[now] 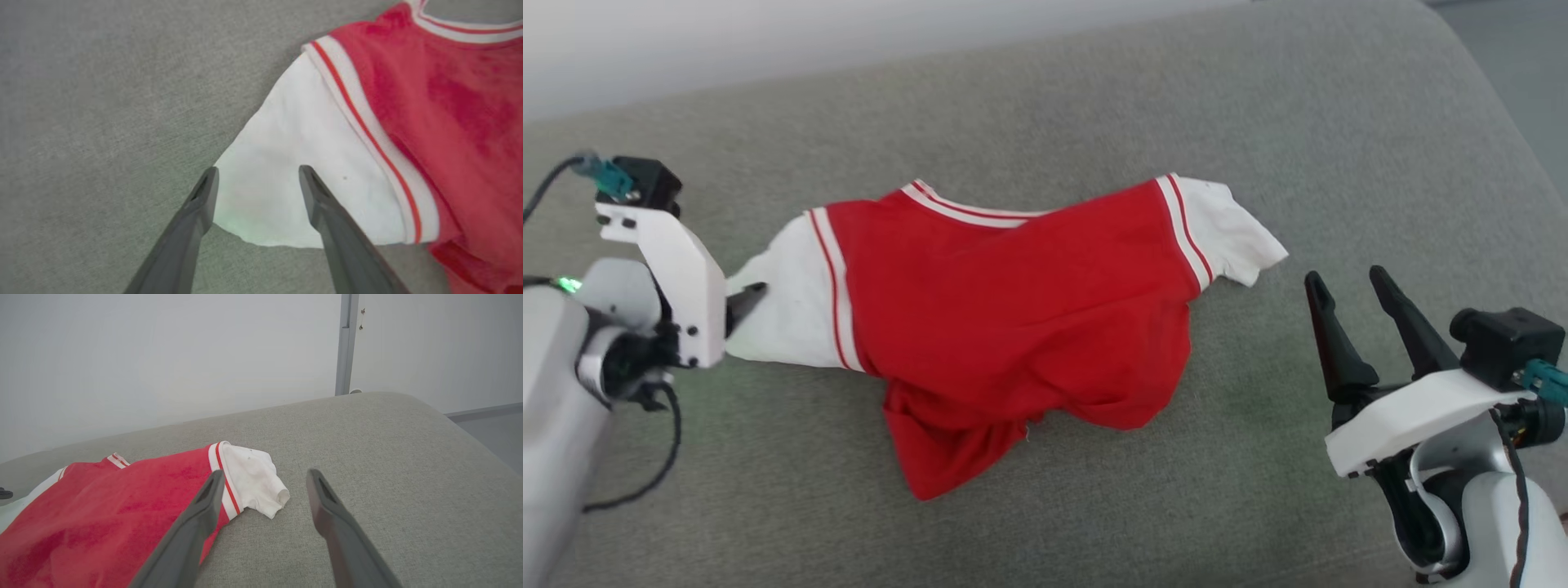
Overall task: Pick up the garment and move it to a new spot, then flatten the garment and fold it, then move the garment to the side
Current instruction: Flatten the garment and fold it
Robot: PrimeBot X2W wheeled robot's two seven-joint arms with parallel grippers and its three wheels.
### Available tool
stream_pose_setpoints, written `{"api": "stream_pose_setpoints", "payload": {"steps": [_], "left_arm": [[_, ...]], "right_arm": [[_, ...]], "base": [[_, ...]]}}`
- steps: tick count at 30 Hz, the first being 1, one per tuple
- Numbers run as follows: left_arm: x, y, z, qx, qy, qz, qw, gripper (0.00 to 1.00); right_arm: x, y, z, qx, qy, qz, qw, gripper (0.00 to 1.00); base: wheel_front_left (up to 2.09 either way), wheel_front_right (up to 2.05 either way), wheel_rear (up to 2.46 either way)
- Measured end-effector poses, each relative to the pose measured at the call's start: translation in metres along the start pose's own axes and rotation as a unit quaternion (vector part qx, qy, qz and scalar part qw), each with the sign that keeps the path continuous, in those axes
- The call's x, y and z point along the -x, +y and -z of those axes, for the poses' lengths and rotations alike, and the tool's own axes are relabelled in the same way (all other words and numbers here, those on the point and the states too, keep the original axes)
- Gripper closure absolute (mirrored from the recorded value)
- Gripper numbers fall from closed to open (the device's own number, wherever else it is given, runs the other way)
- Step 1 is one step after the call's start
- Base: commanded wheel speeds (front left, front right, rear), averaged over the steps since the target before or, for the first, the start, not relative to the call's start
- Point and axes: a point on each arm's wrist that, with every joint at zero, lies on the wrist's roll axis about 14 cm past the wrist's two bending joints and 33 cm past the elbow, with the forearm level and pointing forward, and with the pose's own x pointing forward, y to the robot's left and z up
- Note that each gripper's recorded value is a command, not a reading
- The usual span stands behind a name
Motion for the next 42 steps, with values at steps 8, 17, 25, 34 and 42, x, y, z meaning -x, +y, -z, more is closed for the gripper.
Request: {"api": "stream_pose_setpoints", "payload": {"steps": [8,17,25,34,42], "left_arm": [[-0.04,0.03,0.026,0.026,0.12,-0.048,0.991,0.0],[-0.052,0.027,0.034,0.082,0.187,-0.051,0.977,0.0],[-0.044,0.023,0.045,0.092,0.23,-0.05,0.968,0.0],[-0.049,0.025,0.051,0.085,0.214,-0.047,0.972,1.0],[-0.049,0.023,0.049,0.094,0.189,-0.034,0.977,1.0]], "right_arm": [[-0.013,-0.006,0.015,0.0,0.024,0.008,1.0,0.0],[-0.022,-0.009,0.025,0.001,0.043,0.01,0.999,0.0],[-0.028,-0.005,0.024,0.002,0.045,0.004,0.999,0.0],[-0.056,0.0,0.025,0.021,0.062,-0.011,0.998,0.0],[-0.097,0.005,0.052,0.052,0.173,-0.049,0.982,0.0]], "base": [[0.0,0.0,0.0],[0.0,0.0,0.0],[0.0,0.0,0.0],[0.0,0.0,0.0],[0.0,0.0,0.0]]}}
